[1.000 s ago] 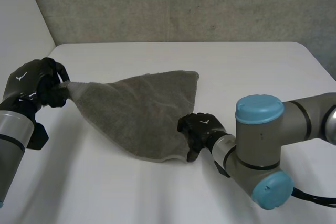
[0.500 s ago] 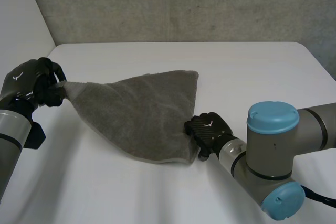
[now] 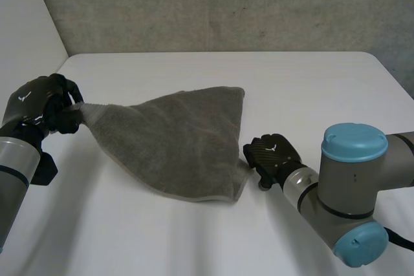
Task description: Fold the towel.
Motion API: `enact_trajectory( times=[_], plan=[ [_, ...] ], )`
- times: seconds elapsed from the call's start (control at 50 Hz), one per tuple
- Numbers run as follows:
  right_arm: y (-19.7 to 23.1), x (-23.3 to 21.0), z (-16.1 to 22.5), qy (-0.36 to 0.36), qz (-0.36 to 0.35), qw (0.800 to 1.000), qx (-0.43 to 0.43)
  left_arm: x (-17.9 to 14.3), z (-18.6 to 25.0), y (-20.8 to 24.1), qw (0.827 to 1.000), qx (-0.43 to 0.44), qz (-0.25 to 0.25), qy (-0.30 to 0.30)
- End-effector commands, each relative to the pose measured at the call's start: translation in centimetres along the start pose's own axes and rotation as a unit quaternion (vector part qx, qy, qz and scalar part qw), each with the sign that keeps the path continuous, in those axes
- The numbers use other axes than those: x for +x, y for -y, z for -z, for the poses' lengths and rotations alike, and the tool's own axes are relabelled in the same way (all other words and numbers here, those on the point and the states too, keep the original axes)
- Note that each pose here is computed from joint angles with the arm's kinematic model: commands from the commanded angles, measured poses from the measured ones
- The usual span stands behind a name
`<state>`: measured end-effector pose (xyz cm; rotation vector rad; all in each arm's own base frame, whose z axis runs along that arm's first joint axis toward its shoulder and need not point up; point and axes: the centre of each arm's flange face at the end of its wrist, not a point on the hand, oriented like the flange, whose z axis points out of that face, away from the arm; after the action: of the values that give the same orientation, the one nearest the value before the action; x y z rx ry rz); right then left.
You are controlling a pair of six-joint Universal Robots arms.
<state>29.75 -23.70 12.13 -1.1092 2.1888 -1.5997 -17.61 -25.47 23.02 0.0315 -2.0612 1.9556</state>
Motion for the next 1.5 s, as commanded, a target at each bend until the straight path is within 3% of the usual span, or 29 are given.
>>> enact_trajectory(
  times=[0.02,0.62,1.5],
  plan=[
    [0.0,-0.3,-0.2,0.009,0.003,1.0,0.011,0.0,0.0,-0.1,1.0,-0.001,-0.001,0.0],
    [-0.6,-0.7,-3.1,0.009,0.041,0.999,0.031,0.0,0.1,-0.4,1.0,-0.003,-0.001,-0.001],
    [0.4,-2.2,-3.1,0.026,0.043,0.997,0.05,0.0,0.0,-0.5,1.0,-0.005,-0.001,-0.001]
  ],
)
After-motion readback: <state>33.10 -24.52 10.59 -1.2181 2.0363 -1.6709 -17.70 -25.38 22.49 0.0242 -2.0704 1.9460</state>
